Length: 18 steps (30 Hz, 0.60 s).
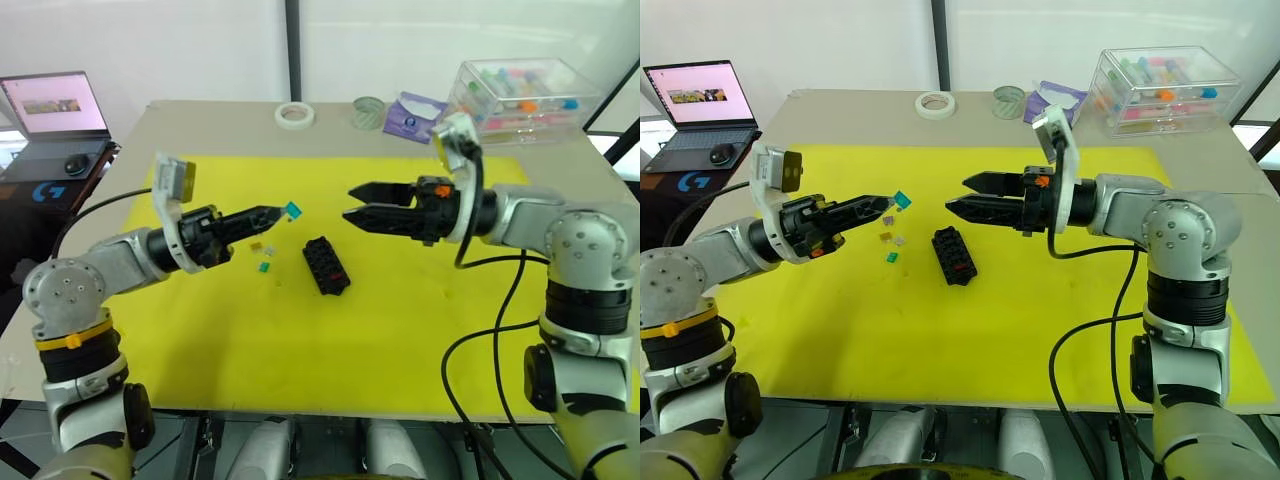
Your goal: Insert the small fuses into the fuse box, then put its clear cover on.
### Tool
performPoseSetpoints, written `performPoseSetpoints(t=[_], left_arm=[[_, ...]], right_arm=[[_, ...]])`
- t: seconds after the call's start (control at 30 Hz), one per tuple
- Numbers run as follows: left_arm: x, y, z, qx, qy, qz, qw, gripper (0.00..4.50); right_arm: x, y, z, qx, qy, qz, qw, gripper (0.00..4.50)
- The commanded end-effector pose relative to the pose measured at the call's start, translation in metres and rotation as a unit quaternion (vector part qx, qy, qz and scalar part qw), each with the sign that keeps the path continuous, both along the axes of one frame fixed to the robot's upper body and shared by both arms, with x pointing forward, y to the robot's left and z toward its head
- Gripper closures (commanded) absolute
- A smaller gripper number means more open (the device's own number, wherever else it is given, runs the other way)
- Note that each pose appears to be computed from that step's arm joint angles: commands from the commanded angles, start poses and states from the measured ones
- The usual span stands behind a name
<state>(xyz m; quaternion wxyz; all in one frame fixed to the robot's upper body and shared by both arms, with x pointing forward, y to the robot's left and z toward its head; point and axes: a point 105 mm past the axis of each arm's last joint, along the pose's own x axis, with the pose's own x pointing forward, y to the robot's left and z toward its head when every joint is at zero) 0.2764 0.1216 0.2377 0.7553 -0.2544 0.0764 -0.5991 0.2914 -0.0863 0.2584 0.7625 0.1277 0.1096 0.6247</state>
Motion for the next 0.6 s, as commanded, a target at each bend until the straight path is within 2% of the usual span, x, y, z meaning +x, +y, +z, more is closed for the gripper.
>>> performPoseSetpoints(t=[0.03,0.2,0.3,0.4,0.6], left_arm=[[-0.001,-0.004,0.013,0.000,-0.042,-0.006,0.999,4.49],[-0.001,-0.009,0.014,0.009,-0.061,-0.014,0.998,4.49],[-0.002,-0.010,0.013,0.013,-0.057,-0.021,0.998,4.50],[-0.002,-0.012,0.013,0.015,-0.055,-0.027,0.998,4.50],[-0.004,-0.014,0.013,0.020,-0.060,-0.036,0.997,4.50]], right_arm=[[-0.007,0.007,0.012,0.015,-0.011,0.015,1.000,0.00],[-0.010,0.017,0.011,0.007,-0.020,0.019,1.000,0.00],[-0.012,0.021,0.009,0.003,-0.022,0.021,1.000,0.60],[-0.014,0.024,0.006,-0.002,-0.021,0.023,0.999,1.54],[-0.015,0.027,0.003,-0.004,-0.016,0.027,1.000,1.54]])
